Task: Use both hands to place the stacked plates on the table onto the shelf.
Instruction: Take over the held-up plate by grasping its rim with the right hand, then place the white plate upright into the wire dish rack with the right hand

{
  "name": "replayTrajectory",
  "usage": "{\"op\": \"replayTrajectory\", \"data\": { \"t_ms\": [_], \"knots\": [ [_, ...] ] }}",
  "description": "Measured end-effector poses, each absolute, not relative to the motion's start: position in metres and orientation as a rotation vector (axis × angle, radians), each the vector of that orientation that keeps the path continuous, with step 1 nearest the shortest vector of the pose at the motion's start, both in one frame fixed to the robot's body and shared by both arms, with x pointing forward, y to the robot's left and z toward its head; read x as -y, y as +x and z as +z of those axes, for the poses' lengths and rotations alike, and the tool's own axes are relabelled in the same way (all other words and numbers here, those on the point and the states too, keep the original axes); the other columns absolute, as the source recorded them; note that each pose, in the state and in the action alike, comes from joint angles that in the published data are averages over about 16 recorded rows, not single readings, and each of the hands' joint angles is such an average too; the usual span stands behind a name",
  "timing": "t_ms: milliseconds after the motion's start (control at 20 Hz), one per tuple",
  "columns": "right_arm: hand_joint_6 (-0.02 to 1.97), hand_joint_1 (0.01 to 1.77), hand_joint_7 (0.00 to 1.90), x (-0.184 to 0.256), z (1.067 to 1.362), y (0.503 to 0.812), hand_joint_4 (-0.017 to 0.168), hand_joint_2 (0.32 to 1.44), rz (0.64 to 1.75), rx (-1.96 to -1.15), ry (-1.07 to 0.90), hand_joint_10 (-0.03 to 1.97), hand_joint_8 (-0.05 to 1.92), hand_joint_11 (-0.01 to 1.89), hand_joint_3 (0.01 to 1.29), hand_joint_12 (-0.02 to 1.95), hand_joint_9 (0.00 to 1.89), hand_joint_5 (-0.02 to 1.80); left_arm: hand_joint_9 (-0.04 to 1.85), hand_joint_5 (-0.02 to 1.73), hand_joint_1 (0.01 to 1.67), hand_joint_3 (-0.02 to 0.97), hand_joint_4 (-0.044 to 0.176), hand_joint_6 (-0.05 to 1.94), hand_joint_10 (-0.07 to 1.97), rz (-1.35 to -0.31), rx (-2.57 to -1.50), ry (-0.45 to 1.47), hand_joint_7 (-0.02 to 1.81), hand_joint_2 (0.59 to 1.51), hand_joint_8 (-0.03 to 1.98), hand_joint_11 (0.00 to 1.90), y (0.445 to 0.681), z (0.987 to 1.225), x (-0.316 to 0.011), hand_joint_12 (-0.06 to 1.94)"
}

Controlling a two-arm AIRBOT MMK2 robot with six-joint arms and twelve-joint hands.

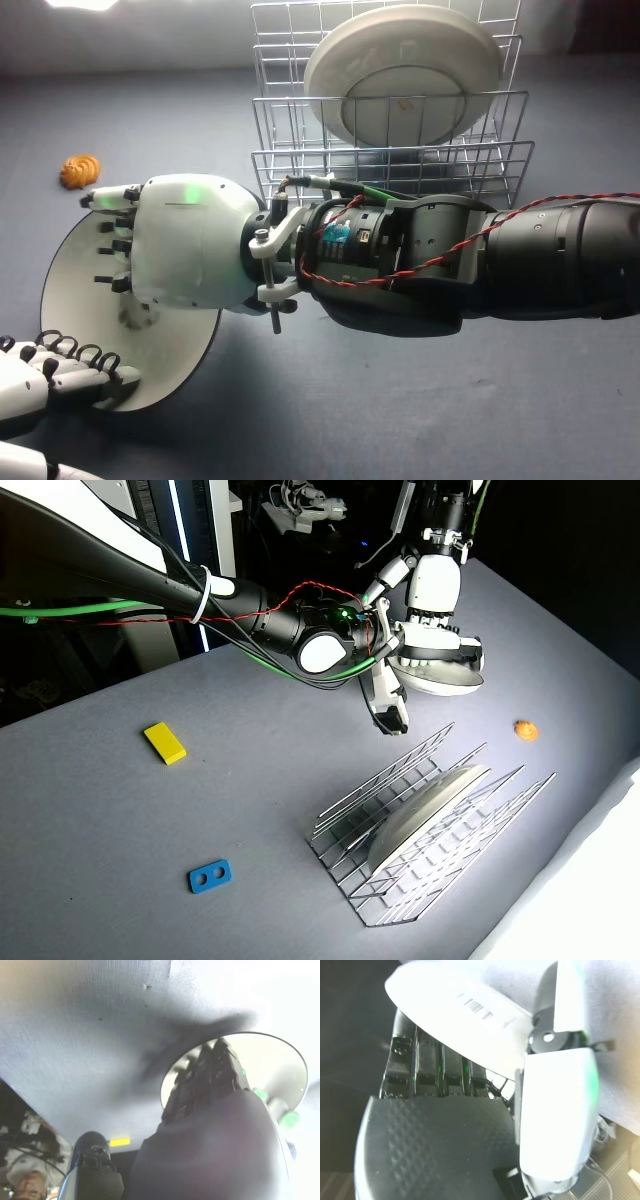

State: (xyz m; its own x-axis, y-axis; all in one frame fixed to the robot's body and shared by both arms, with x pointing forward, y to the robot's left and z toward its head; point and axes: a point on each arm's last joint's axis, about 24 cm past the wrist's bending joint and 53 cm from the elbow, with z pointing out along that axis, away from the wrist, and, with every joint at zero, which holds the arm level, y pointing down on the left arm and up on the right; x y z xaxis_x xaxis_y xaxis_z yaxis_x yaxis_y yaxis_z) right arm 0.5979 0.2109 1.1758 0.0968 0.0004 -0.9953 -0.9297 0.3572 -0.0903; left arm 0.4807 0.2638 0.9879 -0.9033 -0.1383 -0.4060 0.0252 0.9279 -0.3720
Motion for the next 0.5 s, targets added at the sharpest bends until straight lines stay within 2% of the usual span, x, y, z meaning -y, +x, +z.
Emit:
{"op": "replayTrajectory", "data": {
  "t_ms": [300, 500],
  "knots": [
    [0.18, 1.2, 0.82, -0.211, 1.179, 0.597, -0.005, 0.89, 0.883, -1.257, -0.966, 0.44, 0.39, 0.55, 0.01, 1.11, 0.85, 0.77, 0.01, -0.01, 0.02, -0.001, -0.005, -0.02, 0.0, -0.552, -2.618, -0.056, 0.0, 1.06, -0.01, 0.01, 0.489, 0.995, -0.261, -0.03],
    [0.24, 1.21, 0.94, -0.21, 1.18, 0.596, -0.008, 0.89, 0.888, -1.247, -0.961, 0.56, 0.63, 0.75, 0.01, 1.1, 1.02, 0.88, 0.02, 0.01, 0.02, -0.001, -0.004, -0.01, 0.0, -0.588, -2.573, -0.02, 0.02, 1.057, 0.0, 0.01, 0.499, 1.003, -0.256, -0.01]
  ]
}}
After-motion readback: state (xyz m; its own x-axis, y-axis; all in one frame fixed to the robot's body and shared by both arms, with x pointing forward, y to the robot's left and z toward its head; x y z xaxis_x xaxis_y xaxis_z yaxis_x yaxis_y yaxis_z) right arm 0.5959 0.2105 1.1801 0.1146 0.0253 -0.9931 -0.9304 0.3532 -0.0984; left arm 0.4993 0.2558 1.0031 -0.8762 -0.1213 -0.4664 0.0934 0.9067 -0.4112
